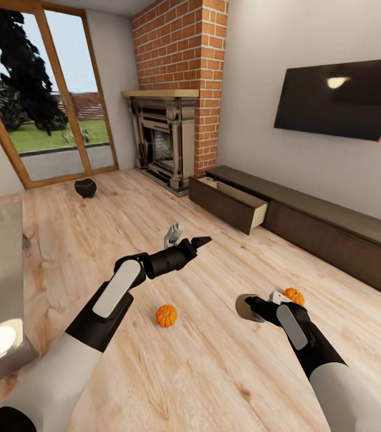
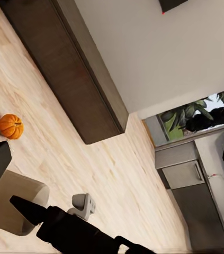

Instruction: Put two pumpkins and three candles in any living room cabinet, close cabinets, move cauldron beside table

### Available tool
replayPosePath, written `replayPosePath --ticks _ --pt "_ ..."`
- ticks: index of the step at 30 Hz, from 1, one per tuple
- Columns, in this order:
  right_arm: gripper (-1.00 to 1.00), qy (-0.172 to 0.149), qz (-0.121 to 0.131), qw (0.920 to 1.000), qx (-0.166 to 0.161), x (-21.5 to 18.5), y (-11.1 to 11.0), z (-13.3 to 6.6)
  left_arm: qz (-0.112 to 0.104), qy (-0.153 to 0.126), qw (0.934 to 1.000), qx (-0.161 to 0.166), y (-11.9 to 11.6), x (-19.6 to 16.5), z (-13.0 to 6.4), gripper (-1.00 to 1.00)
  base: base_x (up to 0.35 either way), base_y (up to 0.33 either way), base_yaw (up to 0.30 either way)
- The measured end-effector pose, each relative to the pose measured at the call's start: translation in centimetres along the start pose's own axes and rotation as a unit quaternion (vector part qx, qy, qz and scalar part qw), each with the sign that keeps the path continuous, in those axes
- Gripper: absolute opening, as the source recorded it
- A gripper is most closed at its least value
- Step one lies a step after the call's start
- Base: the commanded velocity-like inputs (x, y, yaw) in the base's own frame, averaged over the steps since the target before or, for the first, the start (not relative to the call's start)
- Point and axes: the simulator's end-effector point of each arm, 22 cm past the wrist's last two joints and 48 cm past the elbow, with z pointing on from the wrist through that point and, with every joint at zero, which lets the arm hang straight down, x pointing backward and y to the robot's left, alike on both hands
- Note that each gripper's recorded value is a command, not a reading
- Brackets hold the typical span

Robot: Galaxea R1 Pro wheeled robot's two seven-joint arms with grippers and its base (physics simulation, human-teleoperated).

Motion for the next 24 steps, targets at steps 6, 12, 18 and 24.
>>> replayPosePath --ticks 6,12,18,24 --pt "-1.00 0.000 0.000 1.0000 0.000 0.0 0.1 0.0 0.019 0.021 0.9996 -0.006 0.0 2.0 0.7 1.00 0.319 0.000 0.000" --pt "-1.00 0.001 0.000 1.0000 0.000 0.1 0.1 0.0 0.020 0.021 0.9996 -0.007 0.0 2.1 0.7 1.00 0.326 -0.007 0.000" --pt "-1.00 0.001 0.000 1.0000 -0.001 0.1 0.1 0.0 0.020 0.022 0.9995 -0.007 0.0 2.1 0.7 1.00 0.319 -0.111 0.000" --pt "-1.00 0.001 0.000 1.0000 0.000 0.1 0.1 0.0 0.020 0.022 0.9995 -0.007 0.0 2.1 0.7 1.00 0.285 -0.198 0.000"
